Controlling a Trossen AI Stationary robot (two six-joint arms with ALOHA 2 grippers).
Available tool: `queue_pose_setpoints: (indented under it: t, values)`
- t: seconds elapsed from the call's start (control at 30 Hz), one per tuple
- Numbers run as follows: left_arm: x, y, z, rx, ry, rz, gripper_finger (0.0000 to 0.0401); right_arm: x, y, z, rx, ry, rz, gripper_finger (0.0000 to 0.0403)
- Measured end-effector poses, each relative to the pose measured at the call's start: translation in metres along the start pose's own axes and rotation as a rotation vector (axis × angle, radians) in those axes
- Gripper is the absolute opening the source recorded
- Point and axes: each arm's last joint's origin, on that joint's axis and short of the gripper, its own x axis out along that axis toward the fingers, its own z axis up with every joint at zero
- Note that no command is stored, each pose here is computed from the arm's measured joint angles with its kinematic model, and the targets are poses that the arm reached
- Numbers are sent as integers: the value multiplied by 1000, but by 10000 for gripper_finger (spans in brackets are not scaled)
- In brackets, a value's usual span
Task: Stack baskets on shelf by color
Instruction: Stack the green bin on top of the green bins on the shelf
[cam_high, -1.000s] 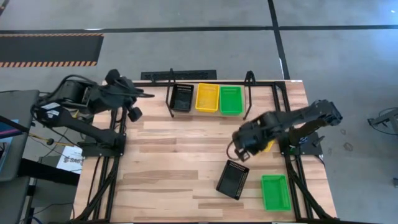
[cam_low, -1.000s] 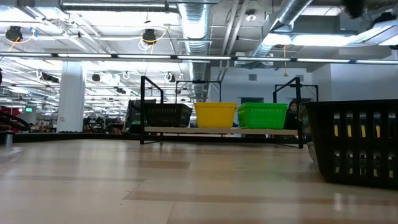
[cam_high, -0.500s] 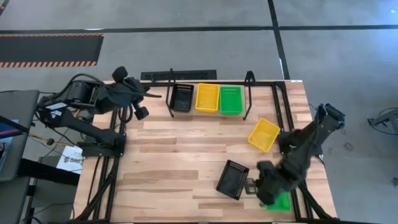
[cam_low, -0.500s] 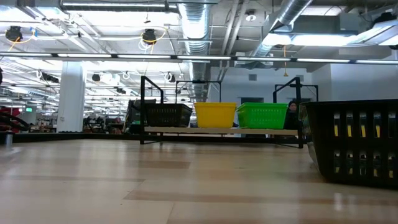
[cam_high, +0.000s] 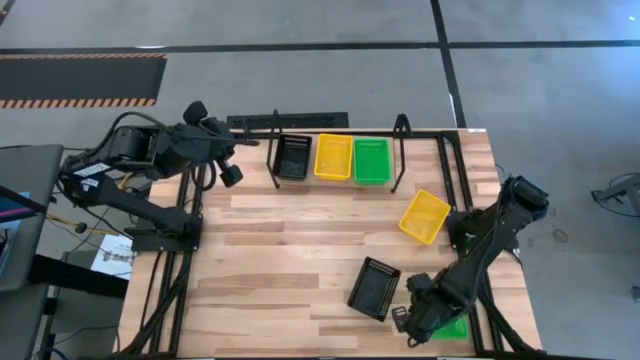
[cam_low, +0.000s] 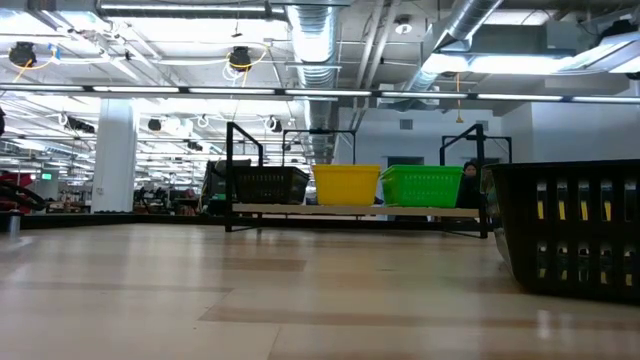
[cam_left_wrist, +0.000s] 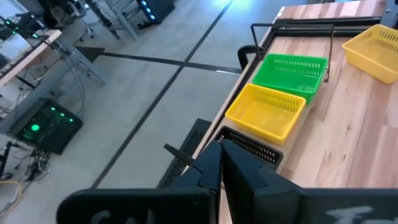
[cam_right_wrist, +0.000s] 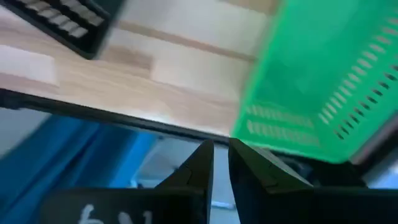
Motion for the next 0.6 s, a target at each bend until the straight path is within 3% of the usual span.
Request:
queue_pose_setpoints:
  t: [0.23, 0.6]
  values:
    - [3, -2, 1, -34, 8, -1, 2, 1, -13, -1, 91, -45, -91, 99]
    - [23, -21, 6, 38, 69, -51, 2, 22, -12, 2, 150, -14, -28, 227]
